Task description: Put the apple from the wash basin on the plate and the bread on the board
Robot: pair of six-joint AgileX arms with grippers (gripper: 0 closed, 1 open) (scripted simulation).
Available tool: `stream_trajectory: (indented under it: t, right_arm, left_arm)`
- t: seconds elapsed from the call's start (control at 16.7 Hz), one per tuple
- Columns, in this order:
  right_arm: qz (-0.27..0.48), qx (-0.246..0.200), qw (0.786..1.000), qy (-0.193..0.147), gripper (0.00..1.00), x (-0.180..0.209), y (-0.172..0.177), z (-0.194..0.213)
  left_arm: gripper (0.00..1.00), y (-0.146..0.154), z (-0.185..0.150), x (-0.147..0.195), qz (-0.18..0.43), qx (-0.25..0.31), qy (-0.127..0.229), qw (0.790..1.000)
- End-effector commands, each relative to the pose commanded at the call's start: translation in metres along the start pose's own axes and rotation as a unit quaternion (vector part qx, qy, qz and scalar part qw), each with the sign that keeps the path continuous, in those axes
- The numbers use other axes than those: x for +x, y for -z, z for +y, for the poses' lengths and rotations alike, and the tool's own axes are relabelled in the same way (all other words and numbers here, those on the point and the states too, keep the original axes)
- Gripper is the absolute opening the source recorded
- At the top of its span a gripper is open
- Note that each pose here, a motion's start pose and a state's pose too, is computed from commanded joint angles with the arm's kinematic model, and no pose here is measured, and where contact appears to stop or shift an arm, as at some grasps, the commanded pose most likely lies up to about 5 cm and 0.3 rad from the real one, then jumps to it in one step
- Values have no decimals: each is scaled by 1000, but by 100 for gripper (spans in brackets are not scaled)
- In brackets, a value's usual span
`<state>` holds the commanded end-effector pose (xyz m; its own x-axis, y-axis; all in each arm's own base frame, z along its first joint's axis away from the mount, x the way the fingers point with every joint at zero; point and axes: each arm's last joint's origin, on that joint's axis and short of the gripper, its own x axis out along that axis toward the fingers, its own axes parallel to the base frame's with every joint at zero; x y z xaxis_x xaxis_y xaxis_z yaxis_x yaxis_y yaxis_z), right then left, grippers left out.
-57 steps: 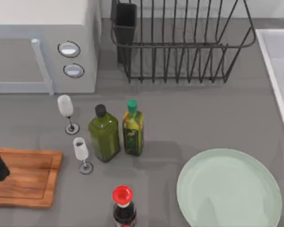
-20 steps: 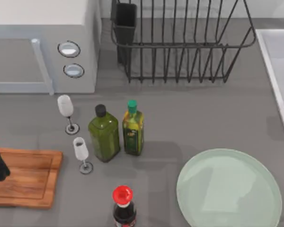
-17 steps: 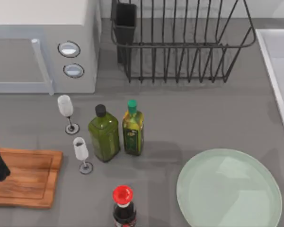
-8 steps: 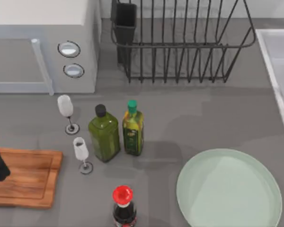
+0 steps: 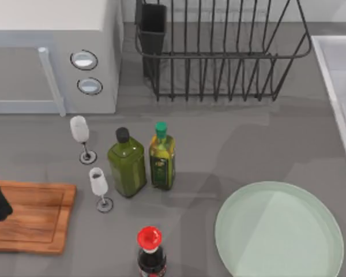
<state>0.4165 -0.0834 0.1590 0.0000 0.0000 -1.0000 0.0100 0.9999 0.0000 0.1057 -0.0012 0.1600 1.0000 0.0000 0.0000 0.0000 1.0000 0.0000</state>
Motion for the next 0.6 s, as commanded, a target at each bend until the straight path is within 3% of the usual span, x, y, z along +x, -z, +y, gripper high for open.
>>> stream_trajectory:
  t: [0.24, 0.6]
  right_arm:
    - [3, -2, 1000, -1, 100, 15, -1, 2]
    - [-5, 0, 1000, 1, 100, 90, -3, 0]
  left_arm:
    - [100, 0, 0, 0, 0, 0, 0, 1000]
    - [100, 0, 0, 0, 0, 0, 0, 1000]
